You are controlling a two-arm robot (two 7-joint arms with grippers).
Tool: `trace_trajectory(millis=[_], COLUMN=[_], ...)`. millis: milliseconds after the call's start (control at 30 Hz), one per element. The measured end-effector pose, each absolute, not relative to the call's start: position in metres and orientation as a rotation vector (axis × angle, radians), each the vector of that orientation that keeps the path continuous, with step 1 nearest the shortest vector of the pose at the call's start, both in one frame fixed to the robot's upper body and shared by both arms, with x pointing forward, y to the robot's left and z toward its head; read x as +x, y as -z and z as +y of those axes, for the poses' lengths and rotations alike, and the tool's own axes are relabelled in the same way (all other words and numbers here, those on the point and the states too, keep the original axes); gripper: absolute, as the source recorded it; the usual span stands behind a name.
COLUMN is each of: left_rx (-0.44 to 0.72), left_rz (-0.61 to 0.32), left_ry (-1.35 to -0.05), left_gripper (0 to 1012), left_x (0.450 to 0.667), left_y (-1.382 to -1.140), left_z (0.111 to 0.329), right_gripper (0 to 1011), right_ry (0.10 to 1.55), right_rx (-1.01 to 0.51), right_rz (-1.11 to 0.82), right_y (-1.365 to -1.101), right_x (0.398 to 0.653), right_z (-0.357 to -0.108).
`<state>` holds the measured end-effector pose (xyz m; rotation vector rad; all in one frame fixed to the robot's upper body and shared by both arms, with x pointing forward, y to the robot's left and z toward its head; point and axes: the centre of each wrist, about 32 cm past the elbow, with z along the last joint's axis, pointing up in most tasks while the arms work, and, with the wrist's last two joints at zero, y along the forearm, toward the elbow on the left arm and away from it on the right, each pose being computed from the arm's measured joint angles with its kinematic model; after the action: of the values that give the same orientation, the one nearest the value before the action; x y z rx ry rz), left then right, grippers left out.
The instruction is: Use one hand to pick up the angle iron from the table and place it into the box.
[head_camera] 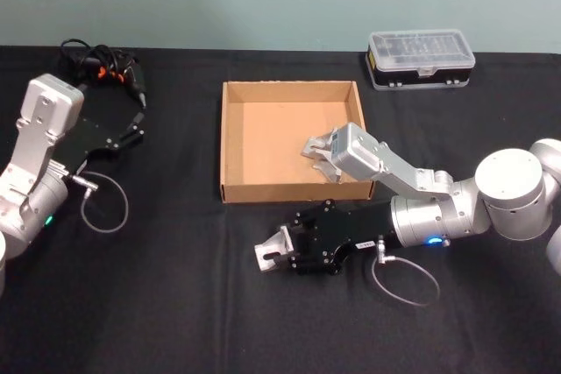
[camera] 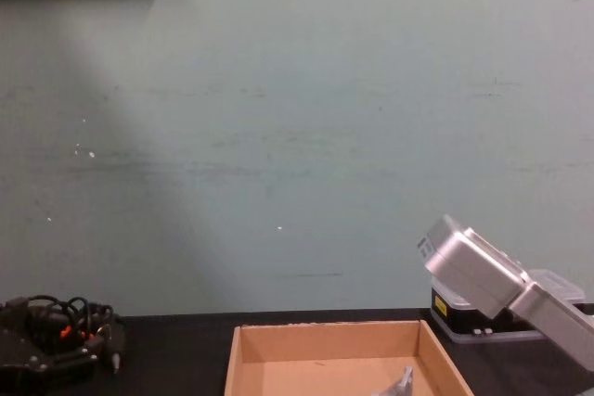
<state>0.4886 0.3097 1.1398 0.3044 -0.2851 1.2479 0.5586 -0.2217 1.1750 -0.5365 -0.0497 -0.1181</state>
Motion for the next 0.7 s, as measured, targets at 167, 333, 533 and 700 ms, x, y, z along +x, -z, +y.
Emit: trace_trajectory(millis=[167, 333, 533, 700], left_rx=[0.304, 0.304, 0.304, 0.304], left_rz=[-0.285, -0.285, -0.285, -0.285], left_ry=[-1.248, -1.248, -1.248, -1.248], left_gripper=[1000, 1000, 1000, 1000], left_x=[0.489, 0.489, 0.489, 0.489], left_y=[-1.140, -1.140, -1.140, -1.140], left_z=[0.310, 0.310, 0.310, 0.310], right_gripper=[479, 479, 479, 479], right_ry=[0.121, 0.124, 0.149, 0.250], right_rx=[-0.533, -0.516, -0.474, -0.431], right_rz=[-0.051, -0.064, -0.114, -0.169], right_y=[-1.177, -1.186, -1.211, -1.231], right_x=[0.559, 0.560, 0.561, 0.565], right_z=[-0.223, -0.225, -0.233, -0.241])
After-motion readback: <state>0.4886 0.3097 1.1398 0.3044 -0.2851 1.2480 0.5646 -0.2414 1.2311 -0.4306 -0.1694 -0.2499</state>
